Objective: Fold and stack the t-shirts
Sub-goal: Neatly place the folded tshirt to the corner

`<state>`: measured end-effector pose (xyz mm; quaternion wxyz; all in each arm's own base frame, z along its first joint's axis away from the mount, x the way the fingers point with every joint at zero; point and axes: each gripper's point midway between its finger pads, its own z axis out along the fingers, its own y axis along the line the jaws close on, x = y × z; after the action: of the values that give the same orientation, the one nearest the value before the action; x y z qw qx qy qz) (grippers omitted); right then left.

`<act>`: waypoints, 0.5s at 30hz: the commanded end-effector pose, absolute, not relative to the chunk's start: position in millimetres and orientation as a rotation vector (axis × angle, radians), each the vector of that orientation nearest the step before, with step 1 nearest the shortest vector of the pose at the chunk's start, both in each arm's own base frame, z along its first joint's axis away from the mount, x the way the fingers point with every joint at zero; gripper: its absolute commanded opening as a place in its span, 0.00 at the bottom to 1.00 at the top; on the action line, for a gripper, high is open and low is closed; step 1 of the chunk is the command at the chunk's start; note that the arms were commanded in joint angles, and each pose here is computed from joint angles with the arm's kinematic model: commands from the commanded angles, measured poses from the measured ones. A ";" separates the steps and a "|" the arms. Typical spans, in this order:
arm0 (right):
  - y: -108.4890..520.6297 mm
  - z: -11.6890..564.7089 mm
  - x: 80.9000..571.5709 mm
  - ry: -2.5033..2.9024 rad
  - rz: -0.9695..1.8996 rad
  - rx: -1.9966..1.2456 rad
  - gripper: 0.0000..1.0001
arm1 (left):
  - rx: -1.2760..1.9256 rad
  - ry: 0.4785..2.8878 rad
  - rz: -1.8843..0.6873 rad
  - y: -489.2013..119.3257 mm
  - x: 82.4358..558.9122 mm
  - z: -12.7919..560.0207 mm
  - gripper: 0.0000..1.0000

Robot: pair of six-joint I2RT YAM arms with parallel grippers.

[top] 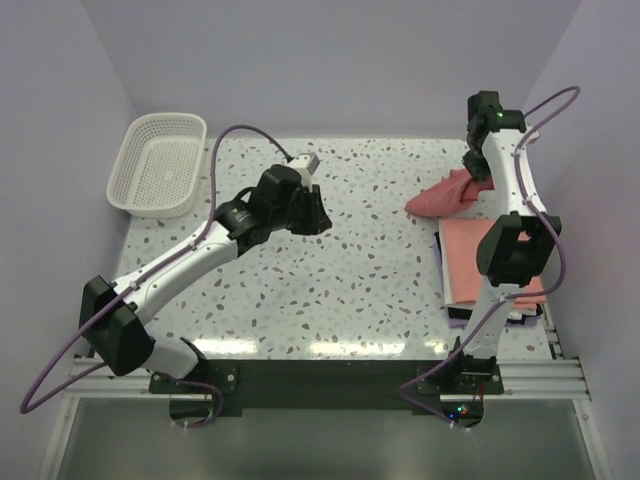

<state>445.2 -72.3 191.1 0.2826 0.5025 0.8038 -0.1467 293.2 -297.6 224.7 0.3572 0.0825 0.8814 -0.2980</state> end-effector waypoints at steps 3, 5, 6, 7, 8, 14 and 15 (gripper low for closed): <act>-94.6 243.2 416.6 2.044 -0.394 1.378 0.00 | 0.254 2.238 -0.794 -307.0 301.1 240.1 0.26; -98.7 248.9 411.0 2.035 -0.383 1.381 0.00 | 0.254 2.241 -0.793 -308.0 302.8 239.8 0.26; -100.1 251.7 410.3 2.029 -0.380 1.375 0.00 | 0.254 2.249 -0.789 -308.0 302.8 237.3 0.26; -103.1 255.2 408.6 2.020 -0.376 1.373 0.00 | 0.254 2.249 -0.791 -308.8 302.7 237.4 0.26; -104.6 257.6 409.2 2.019 -0.370 1.363 0.00 | 0.253 2.257 -0.786 -308.1 302.9 234.9 0.26; -113.3 275.6 411.0 1.985 -0.328 1.357 0.00 | 0.245 2.278 -0.774 -308.5 303.6 228.1 0.26; -113.9 278.6 411.9 1.980 -0.314 1.355 0.00 | 0.241 2.276 -0.772 -308.4 304.2 228.3 0.25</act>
<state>412.2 -108.3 238.8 0.3052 0.5232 0.7827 -0.1428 298.6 -305.3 213.1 0.3405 0.0855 0.8892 -0.2932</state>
